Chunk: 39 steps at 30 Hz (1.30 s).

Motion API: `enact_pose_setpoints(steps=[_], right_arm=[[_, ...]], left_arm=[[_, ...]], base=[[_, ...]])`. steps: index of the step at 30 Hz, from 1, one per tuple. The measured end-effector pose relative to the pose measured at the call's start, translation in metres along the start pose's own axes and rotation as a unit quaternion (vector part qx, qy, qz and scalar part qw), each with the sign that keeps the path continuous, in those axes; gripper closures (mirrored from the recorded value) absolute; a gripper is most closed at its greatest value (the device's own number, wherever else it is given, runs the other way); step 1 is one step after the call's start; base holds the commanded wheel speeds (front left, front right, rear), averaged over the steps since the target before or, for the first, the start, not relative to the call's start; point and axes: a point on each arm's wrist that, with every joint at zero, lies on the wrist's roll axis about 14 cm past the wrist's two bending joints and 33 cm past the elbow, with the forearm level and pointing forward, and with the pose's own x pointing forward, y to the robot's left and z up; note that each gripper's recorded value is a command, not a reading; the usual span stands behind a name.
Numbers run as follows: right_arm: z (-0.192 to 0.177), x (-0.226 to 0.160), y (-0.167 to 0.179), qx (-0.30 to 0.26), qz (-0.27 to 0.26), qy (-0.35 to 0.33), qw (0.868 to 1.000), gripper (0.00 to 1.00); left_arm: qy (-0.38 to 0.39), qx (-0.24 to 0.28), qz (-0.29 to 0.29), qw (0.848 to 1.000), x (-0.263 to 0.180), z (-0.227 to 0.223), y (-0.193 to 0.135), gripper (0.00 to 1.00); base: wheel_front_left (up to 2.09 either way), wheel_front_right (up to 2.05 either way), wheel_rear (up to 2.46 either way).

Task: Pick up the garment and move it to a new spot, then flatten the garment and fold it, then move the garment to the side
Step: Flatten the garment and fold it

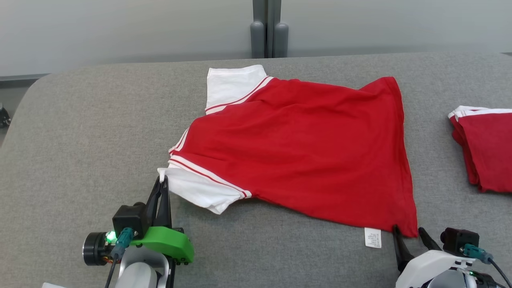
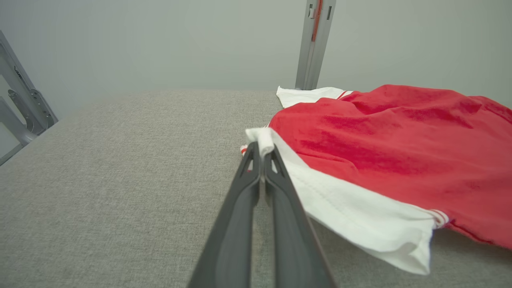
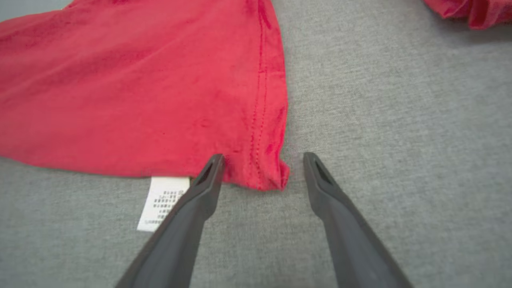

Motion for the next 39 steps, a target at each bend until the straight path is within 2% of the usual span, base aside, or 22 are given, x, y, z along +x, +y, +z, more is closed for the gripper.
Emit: enact_pose_setpoints(steps=[5, 6, 7, 8, 9, 15, 19, 24, 27, 31, 37, 39], right_arm=[[-0.004, 0.004, 0.008, 0.017, 0.010, 0.009, 1.000, 0.00], [-0.005, 0.005, 0.010, 0.021, 0.012, 0.009, 1.000, 0.22], [-0.005, 0.005, 0.011, 0.021, 0.014, 0.010, 1.000, 0.60], [-0.006, 0.005, 0.011, 0.023, 0.015, 0.012, 1.000, 0.87], [-0.006, 0.005, 0.012, 0.024, 0.016, 0.012, 1.000, 1.00], [0.003, 0.008, 0.025, 0.033, 0.034, -0.002, 0.999, 1.00], [0.042, 0.013, 0.040, 0.030, 0.058, -0.060, 0.996, 1.00], [0.119, 0.012, 0.054, -0.007, 0.092, -0.158, 0.983, 1.00], [0.174, 0.002, 0.067, -0.043, 0.117, -0.222, 0.967, 1.00], [0.245, -0.024, 0.090, -0.090, 0.153, -0.302, 0.937, 1.00], [0.315, -0.075, 0.122, -0.145, 0.190, -0.385, 0.891, 1.00], [0.326, -0.088, 0.131, -0.156, 0.201, -0.397, 0.882, 1.00]], left_arm=[[-0.002, 0.000, 0.002, 1.000, -0.003, 0.001, 0.001, 1.00], [-0.003, 0.000, 0.002, 1.000, -0.003, 0.001, 0.002, 1.00], [-0.004, 0.000, 0.002, 1.000, -0.003, 0.002, 0.002, 1.00], [-0.003, 0.000, 0.002, 1.000, -0.004, 0.002, 0.001, 1.00], [-0.003, 0.000, 0.002, 1.000, -0.004, 0.001, 0.002, 1.00], [-0.015, -0.001, 0.005, 1.000, -0.005, 0.009, 0.003, 1.00], [-0.047, -0.013, 0.012, 0.999, -0.002, 0.030, 0.006, 1.00], [-0.125, -0.032, 0.005, 0.992, 0.008, 0.083, 0.006, 1.00], [-0.188, -0.053, -0.015, 0.981, 0.012, 0.130, -0.002, 1.00], [-0.288, -0.068, -0.045, 0.954, 0.006, 0.205, -0.015, 1.00], [-0.408, -0.065, -0.083, 0.907, -0.023, 0.294, -0.036, 1.00], [-0.439, -0.066, -0.095, 0.891, -0.035, 0.317, -0.042, 1.00]], base=[[0.00, 0.00, 0.00], [0.00, 0.00, 0.00], [0.00, 0.00, 0.00], [0.00, 0.00, 0.00], [0.00, 0.00, 0.00], [0.00, 0.00, 0.00], [0.00, 0.00, 0.00], [0.00, 0.00, 0.00], [0.00, 0.00, 0.00], [0.00, 0.00, 0.00], [0.00, 0.00, 0.00], [0.00, 0.00, 0.00]])
